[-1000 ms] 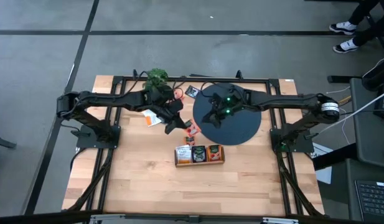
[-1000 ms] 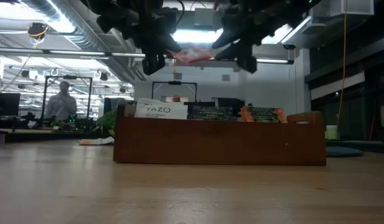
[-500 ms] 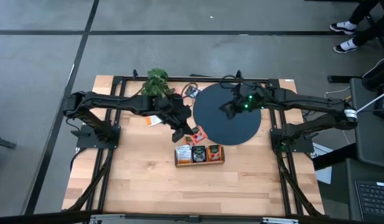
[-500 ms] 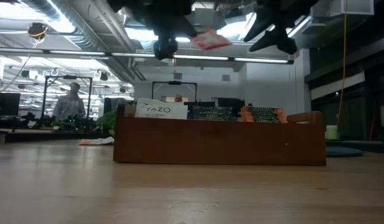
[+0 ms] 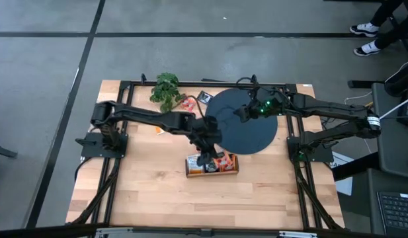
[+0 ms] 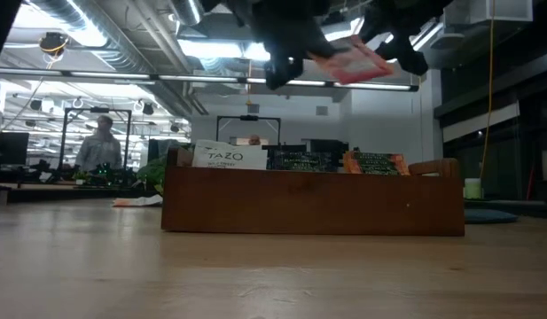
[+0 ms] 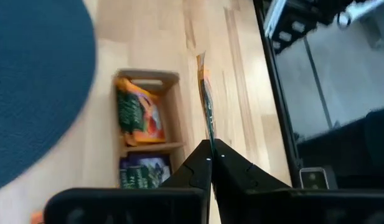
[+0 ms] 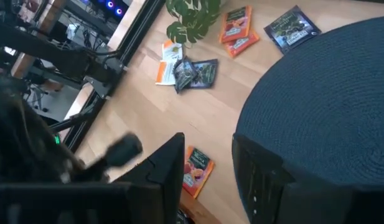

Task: Pick & Place Tea
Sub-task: Put the orange tea bag into the right section of the wooden organizer

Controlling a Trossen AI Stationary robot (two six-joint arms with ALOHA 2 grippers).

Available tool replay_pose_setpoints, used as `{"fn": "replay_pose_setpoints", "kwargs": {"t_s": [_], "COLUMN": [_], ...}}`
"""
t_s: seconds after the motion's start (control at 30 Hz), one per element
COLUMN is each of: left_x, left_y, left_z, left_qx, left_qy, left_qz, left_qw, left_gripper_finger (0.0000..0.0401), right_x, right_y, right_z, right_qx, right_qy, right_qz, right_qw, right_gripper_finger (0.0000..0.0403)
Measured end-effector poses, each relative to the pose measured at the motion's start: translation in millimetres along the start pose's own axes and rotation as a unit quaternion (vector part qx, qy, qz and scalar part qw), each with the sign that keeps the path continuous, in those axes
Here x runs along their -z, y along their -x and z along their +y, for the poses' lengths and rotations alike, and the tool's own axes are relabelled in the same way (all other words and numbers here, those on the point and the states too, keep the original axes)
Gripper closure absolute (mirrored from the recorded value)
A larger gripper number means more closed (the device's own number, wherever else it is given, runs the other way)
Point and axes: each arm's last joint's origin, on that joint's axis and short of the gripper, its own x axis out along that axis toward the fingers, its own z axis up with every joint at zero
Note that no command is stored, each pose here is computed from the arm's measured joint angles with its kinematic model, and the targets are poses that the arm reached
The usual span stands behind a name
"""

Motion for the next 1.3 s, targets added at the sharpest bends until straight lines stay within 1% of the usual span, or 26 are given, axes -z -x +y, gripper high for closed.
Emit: {"fn": "replay_pose_setpoints", "kwargs": {"t_s": [0.1,0.2,0.27,0.33,0.4,0.57,0.7,0.83,0.93,1.13,1.3], "left_x": [-3.0,-4.9,-6.9,-12.5,-15.1,-26.3,-24.9,-24.3,-22.7,-16.0,-17.0], "left_y": [-16.0,-29.8,-33.6,-37.2,-40.6,-42.1,-42.6,-42.8,-49.7,-61.8,-61.5], "left_z": [-3.1,-4.0,-3.8,-4.2,-3.5,-5.7,-4.0,-4.8,-4.5,2.3,3.9], "left_qx": [-0.001,-0.025,-0.043,-0.055,-0.06,-0.065,-0.084,-0.082,-0.082,-0.087,-0.094], "left_qy": [-0.01,-0.02,-0.028,-0.036,-0.035,-0.045,-0.054,-0.061,-0.067,-0.055,-0.062], "left_qz": [0.023,0.042,0.052,0.049,0.059,0.041,0.047,0.05,0.052,0.073,0.069], "left_qw": [1.0,0.999,0.997,0.997,0.996,0.996,0.994,0.994,0.993,0.992,0.991], "left_gripper_finger": [0.0398,0.0398,0.0398,0.0398,0.0398,0.0398,0.0398,0.0398,0.0398,0.0398,0.0398], "right_x": [-0.4,-0.8,-1.8,-2.6,-3.3,-6.4,-8.6,-11.6,-13.5,-13.7,-13.2], "right_y": [0.0,-0.1,-0.1,0.0,0.1,0.4,0.7,0.9,1.1,1.2,1.3], "right_z": [-1.5,-4.1,-6.5,-10.0,-13.4,-20.6,-24.6,-28.2,-30.2,-31.2,-31.7], "right_qx": [0.004,0.014,0.021,0.032,0.043,0.063,0.073,0.079,0.083,0.086,0.089], "right_qy": [-0.003,-0.006,-0.008,-0.011,-0.014,-0.02,-0.017,-0.022,-0.025,-0.027,-0.027], "right_qz": [0.002,0.004,0.006,0.009,0.013,0.015,0.016,0.012,0.009,0.01,0.012], "right_qw": [1.0,1.0,1.0,0.999,0.999,0.998,0.997,0.997,0.996,0.996,0.996], "right_gripper_finger": [0.0267,0.0267,0.0267,0.0267,0.0267,0.0267,0.0267,0.0267,0.0267,0.0267,0.0267]}}
